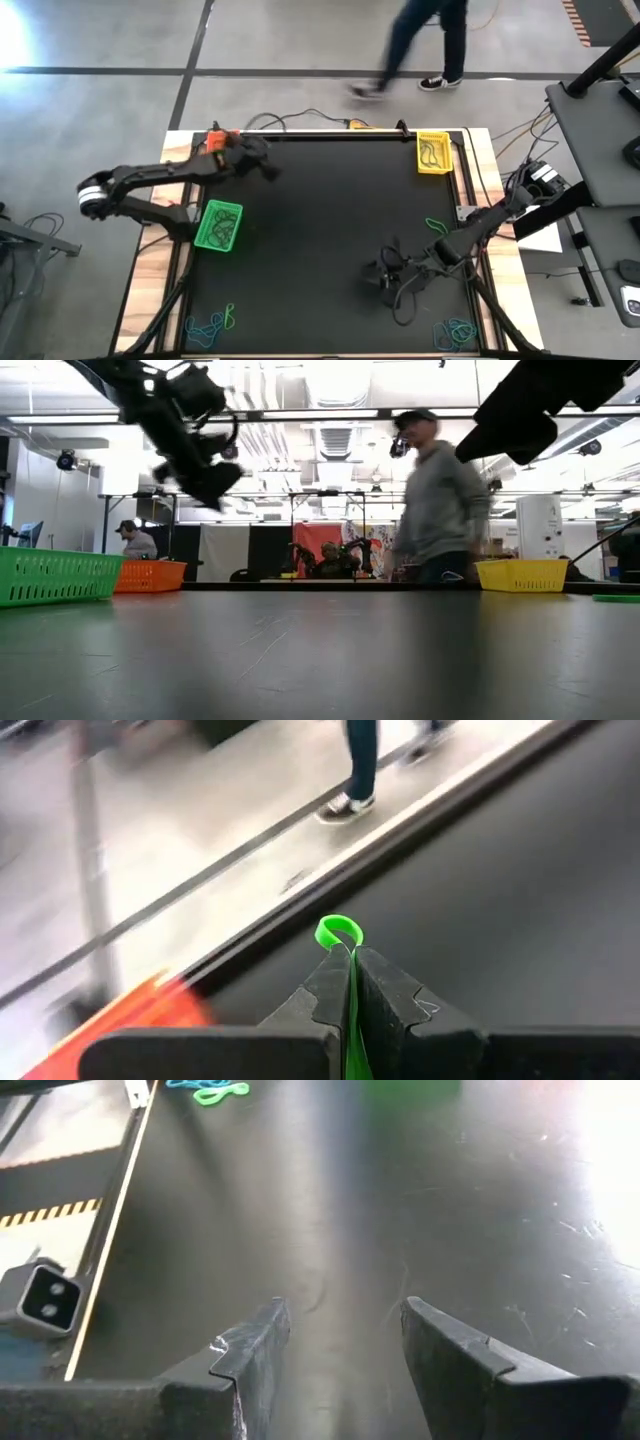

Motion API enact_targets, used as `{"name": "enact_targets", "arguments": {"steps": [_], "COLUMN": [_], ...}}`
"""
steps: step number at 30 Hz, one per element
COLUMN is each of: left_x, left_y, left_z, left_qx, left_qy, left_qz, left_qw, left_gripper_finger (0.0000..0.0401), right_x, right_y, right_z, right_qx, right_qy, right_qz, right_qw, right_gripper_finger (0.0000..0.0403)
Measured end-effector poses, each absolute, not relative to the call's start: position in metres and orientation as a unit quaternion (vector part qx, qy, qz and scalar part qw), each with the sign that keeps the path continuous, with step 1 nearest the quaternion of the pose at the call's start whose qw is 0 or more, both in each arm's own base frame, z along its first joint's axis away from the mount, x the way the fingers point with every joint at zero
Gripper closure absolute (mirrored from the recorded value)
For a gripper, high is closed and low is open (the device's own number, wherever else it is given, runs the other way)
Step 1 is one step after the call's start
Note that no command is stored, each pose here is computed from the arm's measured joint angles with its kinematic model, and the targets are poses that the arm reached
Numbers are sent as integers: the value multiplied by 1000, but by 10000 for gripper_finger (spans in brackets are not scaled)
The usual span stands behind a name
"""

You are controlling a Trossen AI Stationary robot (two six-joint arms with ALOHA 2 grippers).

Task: Sort rubber bands into baskets
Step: Put the middle right green rubber band into the orange bin

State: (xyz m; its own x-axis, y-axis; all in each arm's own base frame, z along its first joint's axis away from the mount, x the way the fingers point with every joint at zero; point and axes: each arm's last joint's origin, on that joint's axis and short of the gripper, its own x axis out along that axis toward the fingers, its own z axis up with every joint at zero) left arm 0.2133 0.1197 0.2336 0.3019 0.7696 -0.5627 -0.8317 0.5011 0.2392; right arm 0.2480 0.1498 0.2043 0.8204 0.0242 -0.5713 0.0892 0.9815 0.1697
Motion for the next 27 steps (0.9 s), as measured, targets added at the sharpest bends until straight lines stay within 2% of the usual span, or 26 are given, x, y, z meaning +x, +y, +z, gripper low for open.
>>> {"name": "enact_targets", "arguments": {"steps": [5,11,15,19,27], "left_x": [166,130,136,139,149], "left_y": [151,184,194,205,238], "left_z": [237,229,219,207,185], "left_qx": [-106,-203,-207,-207,-245], "left_qy": [365,363,367,392,469], "left_qz": [575,619,617,641,628], "left_qw": [725,666,664,626,570], "left_gripper_finger": [401,401,401,401,401], "right_x": [246,246,245,245,242], "right_y": [152,152,152,152,156], "right_z": [204,203,203,202,202], "right_qx": [91,78,66,69,72], "right_qy": [299,301,302,302,304], "right_qz": [-15,-15,-18,-19,-13], "right_qw": [950,950,951,951,950], "right_gripper_finger": [216,216,216,216,216]}}
